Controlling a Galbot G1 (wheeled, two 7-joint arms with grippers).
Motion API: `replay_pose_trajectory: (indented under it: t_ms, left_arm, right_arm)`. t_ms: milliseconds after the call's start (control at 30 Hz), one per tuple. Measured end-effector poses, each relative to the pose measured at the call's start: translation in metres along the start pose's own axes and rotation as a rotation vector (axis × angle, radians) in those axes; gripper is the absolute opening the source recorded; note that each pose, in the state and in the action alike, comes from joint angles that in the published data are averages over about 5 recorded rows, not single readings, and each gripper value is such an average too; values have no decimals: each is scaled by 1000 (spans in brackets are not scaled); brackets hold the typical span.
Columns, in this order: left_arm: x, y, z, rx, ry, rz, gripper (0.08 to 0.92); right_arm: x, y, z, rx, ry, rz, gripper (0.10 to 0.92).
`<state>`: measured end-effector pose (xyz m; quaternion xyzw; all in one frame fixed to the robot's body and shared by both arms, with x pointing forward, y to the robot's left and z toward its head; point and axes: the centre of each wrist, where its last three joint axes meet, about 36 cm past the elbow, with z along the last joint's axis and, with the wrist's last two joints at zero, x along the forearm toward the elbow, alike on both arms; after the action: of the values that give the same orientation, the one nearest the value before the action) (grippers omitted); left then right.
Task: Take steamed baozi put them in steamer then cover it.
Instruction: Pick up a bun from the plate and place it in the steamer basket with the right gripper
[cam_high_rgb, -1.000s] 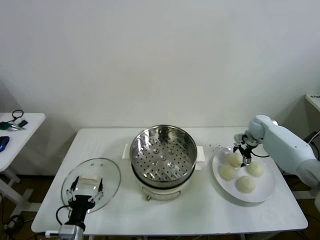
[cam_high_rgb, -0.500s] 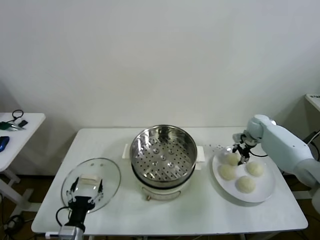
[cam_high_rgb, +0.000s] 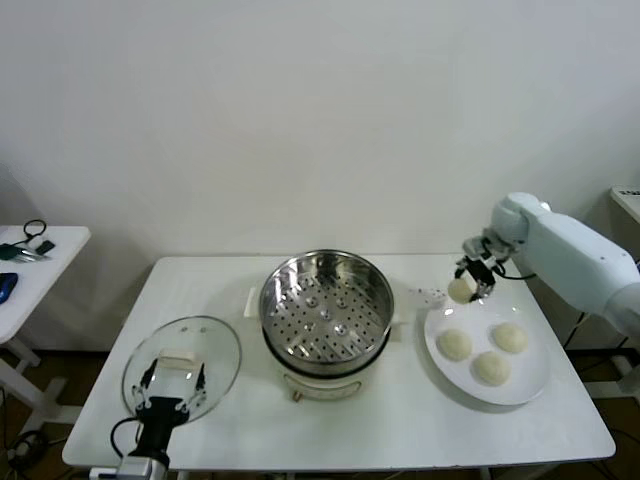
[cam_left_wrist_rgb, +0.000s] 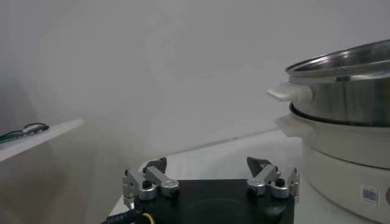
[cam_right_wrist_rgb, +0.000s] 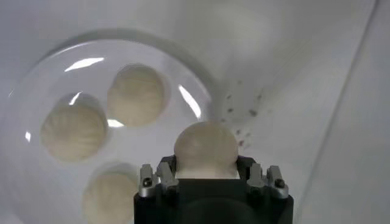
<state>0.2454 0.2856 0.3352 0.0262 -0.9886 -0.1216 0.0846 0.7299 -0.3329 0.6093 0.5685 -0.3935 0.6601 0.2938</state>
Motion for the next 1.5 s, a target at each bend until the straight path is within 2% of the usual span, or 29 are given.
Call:
replay_pose_trajectory:
  t_ms: [267,567,1000,1367,1500]
  left_arm:
    - [4,-2,0,3,7,5,823]
    - [3,-1,-2,-3,4,9,823]
    - [5,1,2,-16,12,22,823]
    - [3,2,6,-21,20,27,823]
    - [4,3,8,-23,26,28,823]
  right_arm:
    - [64,-57,-74,334,22,50,653]
    - [79,-100,-178,692,52,52,649]
    - [25,-124,-280,988,94,14,645]
    - [-25,-127,-312,1045,95,-30,645]
    - [-33,-126,-316,1047,90,-37,669]
